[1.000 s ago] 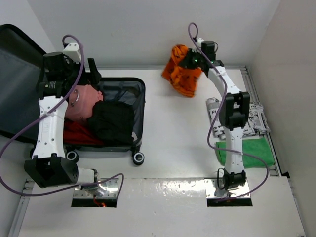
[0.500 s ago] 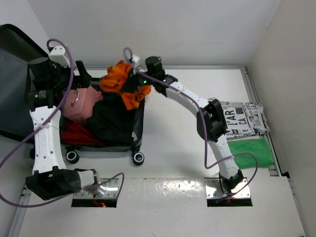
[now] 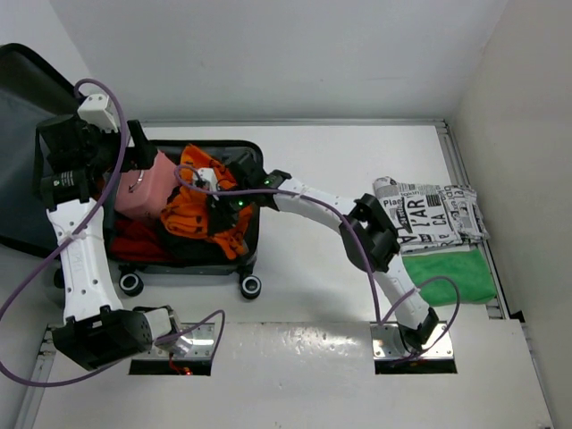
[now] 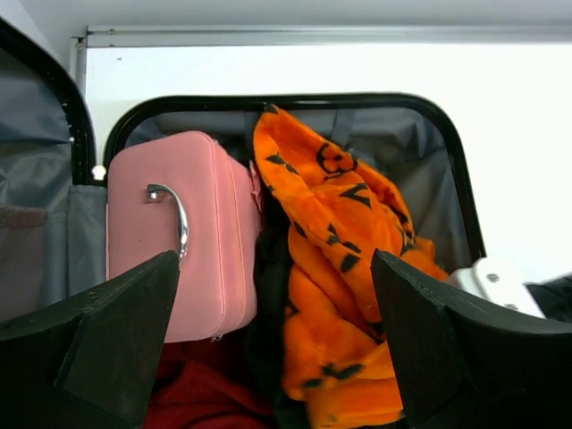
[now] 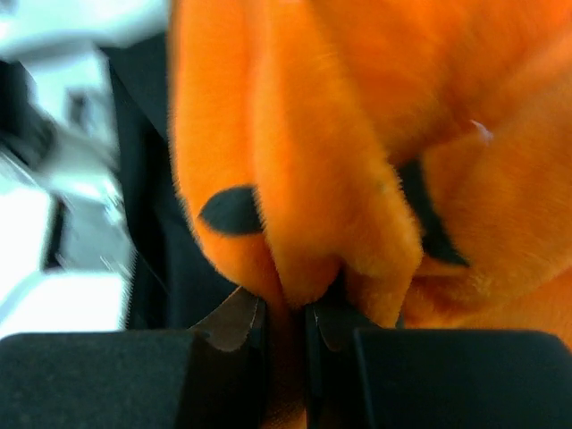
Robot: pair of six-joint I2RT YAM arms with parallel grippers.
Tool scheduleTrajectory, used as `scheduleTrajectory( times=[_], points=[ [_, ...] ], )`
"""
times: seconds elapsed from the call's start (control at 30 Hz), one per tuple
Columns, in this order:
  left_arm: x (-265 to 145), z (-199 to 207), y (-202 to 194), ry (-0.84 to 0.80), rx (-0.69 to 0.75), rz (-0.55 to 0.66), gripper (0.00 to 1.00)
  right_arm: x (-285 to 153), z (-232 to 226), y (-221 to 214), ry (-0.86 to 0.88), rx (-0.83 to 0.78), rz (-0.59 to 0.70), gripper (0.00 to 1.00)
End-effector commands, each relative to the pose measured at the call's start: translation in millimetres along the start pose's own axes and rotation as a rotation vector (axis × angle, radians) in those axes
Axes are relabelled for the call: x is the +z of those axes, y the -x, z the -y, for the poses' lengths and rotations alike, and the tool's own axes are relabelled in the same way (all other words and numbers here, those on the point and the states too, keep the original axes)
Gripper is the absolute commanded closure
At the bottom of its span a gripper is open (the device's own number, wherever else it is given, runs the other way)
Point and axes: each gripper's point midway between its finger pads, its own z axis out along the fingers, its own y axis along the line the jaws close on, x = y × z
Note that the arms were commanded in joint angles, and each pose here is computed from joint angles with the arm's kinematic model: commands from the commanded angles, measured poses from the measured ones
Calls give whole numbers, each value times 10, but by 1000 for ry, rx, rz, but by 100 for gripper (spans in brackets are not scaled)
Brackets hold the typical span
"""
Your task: Pack the luggage
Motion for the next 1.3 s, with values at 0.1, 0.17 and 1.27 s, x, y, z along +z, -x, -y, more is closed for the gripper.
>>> scheduleTrajectory(
  times=[0.1,0.17,1.27],
  points=[
    [-100,332,-161,-238,93,-40,6,-186,63,-764,-57,-106,-267,46],
    [-74,393,-265,-301,112,-72,6,-342,79,-712,-104,-124,-282,32],
    [694,1167,-1237,-308,320,-173,0,-4098,744,-2241,-1199,562,-416,1]
  ],
)
